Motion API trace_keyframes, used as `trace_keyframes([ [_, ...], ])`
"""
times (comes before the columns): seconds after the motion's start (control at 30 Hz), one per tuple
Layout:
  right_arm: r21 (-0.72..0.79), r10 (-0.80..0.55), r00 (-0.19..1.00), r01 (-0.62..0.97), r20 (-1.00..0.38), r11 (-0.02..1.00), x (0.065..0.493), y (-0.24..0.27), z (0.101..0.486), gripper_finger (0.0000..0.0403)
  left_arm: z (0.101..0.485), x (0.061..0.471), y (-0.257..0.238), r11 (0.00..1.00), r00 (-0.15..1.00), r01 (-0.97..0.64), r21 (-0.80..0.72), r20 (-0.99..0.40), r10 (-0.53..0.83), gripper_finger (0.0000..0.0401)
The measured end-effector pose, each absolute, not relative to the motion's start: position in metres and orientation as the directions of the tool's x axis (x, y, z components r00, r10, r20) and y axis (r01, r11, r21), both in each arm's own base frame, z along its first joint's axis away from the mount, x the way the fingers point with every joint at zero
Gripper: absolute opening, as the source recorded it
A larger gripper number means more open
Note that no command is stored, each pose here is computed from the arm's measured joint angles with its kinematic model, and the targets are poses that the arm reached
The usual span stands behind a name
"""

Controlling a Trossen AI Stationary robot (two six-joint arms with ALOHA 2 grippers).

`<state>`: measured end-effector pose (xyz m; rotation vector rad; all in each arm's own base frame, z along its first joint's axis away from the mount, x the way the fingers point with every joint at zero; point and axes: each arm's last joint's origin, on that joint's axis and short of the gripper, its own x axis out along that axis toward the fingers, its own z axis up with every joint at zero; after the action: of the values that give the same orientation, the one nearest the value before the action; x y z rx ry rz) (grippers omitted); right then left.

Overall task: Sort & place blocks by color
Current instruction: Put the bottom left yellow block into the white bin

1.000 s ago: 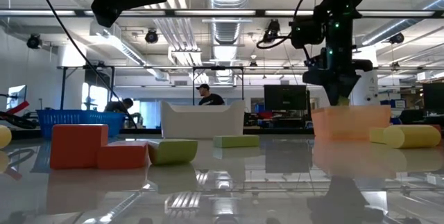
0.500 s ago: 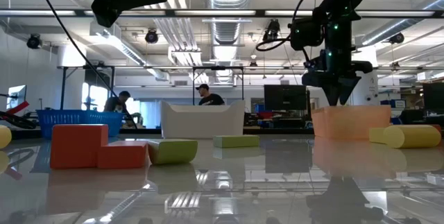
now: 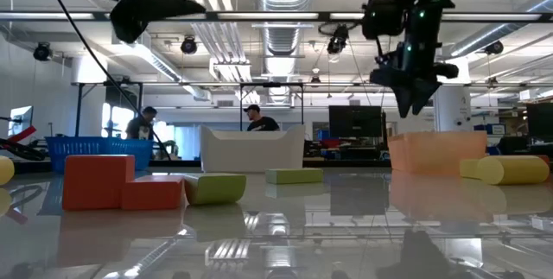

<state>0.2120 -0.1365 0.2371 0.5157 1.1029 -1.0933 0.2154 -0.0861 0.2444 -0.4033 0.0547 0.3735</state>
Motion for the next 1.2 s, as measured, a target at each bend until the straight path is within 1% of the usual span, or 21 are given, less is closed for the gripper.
trace_keyframes([
  [0.1,-0.109,-0.48,0.138,0.886,-0.866,0.451,0.216,-0.126,0.25,0.0148,0.233,0.213,-0.085,0.805,0.91,-0.413,-0.426,-0.219,0.351,0.0171],
  [0.17,-0.074,-0.503,0.209,0.871,-0.839,0.485,0.22,-0.118,0.257,0.0143,0.225,0.211,-0.085,0.767,0.896,-0.437,-0.469,-0.298,0.328,0.0171],
  [0.33,-0.045,-0.565,0.362,0.813,-0.741,0.58,0.236,-0.095,0.271,0.0134,0.21,0.204,-0.086,0.642,0.85,-0.49,-0.59,-0.487,0.201,0.0171],
  [0.43,-0.028,-0.562,0.462,0.755,-0.686,0.655,0.248,-0.082,0.277,0.013,0.202,0.198,-0.089,0.572,0.786,-0.551,-0.607,-0.607,0.113,0.0171],
  [0.57,-0.025,-0.548,0.563,0.683,-0.619,0.73,0.262,-0.069,0.282,0.0127,0.198,0.195,-0.095,0.489,0.68,-0.651,-0.58,-0.732,0.038,0.0162],
  [0.63,-0.033,-0.542,0.596,0.654,-0.593,0.755,0.267,-0.065,0.284,0.0127,0.198,0.197,-0.1,0.45,0.608,-0.709,-0.544,-0.794,-0.002,0.0152],
  [0.73,-0.042,-0.541,0.63,0.629,-0.557,0.776,0.27,-0.063,0.288,0.0129,0.2,0.2,-0.107,0.415,0.466,-0.791,-0.45,-0.882,-0.068,0.0138],
  [0.8,-0.049,-0.544,0.647,0.619,-0.534,0.784,0.272,-0.063,0.29,0.0129,0.206,0.205,-0.114,0.411,0.387,-0.815,-0.409,-0.912,-0.14,0.013],
  [0.9,-0.058,-0.55,0.663,0.611,-0.508,0.79,0.274,-0.064,0.293,0.0127,0.224,0.212,-0.125,0.424,0.32,-0.818,-0.389,-0.92,-0.228,0.0124],
  [0.97,-0.065,-0.551,0.669,0.605,-0.499,0.793,0.274,-0.064,0.294,0.0125,0.232,0.21,-0.129,0.444,0.275,-0.832,-0.332,-0.942,-0.189,0.0123],
  [1.03,-0.073,-0.552,0.674,0.6,-0.49,0.797,0.275,-0.065,0.295,0.0123,0.235,0.209,-0.135,0.437,0.294,-0.842,-0.317,-0.948,-0.122,0.0123],
  [1.1,-0.083,-0.553,0.679,0.593,-0.482,0.801,0.276,-0.065,0.295,0.0123,0.234,0.207,-0.14,0.406,0.304,-0.856,-0.32,-0.947,-0.106,0.0123],
  [1.2,-0.099,-0.555,0.687,0.583,-0.469,0.806,0.276,-0.065,0.297,0.0123,0.224,0.199,-0.143,0.337,0.249,-0.899,-0.279,-0.96,-0.129,0.0132],
])
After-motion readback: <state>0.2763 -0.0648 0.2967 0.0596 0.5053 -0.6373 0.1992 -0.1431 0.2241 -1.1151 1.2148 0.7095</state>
